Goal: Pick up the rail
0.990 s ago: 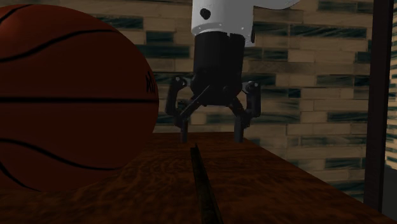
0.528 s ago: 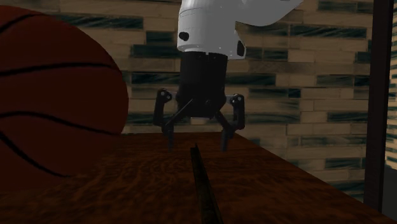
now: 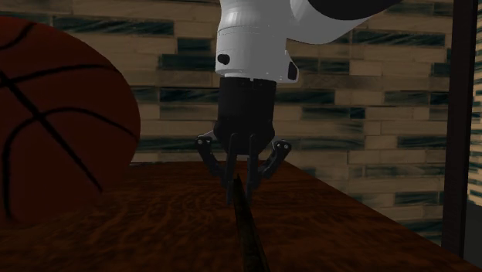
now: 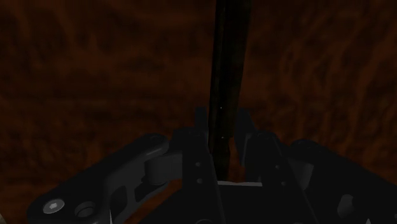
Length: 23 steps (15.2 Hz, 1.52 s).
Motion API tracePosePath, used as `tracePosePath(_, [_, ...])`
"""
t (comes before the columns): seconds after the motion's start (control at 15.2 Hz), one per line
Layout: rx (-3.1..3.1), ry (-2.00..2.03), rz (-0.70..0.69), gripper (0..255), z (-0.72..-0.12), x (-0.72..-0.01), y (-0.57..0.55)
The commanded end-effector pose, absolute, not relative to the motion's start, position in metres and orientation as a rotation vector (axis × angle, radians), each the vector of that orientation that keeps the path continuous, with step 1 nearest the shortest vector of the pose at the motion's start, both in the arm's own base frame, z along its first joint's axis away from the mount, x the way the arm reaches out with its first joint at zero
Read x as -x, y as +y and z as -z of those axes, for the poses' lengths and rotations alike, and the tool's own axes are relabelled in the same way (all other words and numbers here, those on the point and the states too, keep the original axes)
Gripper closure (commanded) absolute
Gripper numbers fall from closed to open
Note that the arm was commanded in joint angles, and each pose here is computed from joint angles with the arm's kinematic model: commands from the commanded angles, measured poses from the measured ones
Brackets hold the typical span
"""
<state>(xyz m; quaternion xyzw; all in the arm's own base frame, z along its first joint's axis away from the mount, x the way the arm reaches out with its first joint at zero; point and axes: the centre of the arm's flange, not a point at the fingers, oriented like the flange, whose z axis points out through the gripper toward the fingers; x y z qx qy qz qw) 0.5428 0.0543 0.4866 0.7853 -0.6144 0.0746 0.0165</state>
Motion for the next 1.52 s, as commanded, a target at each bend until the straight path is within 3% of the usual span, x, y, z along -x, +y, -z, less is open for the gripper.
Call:
tracePosePath(0.0, [-2.441,-1.909,-0.227,255,-0.485,-0.543,0.055])
tracePosePath(0.33, [-2.441,-1.909,-0.227,255,-0.484,-0.543,0.054])
tracePosePath(1.45, [-2.441,-1.909,-0.227,255,-0.564,-0.543,0.054])
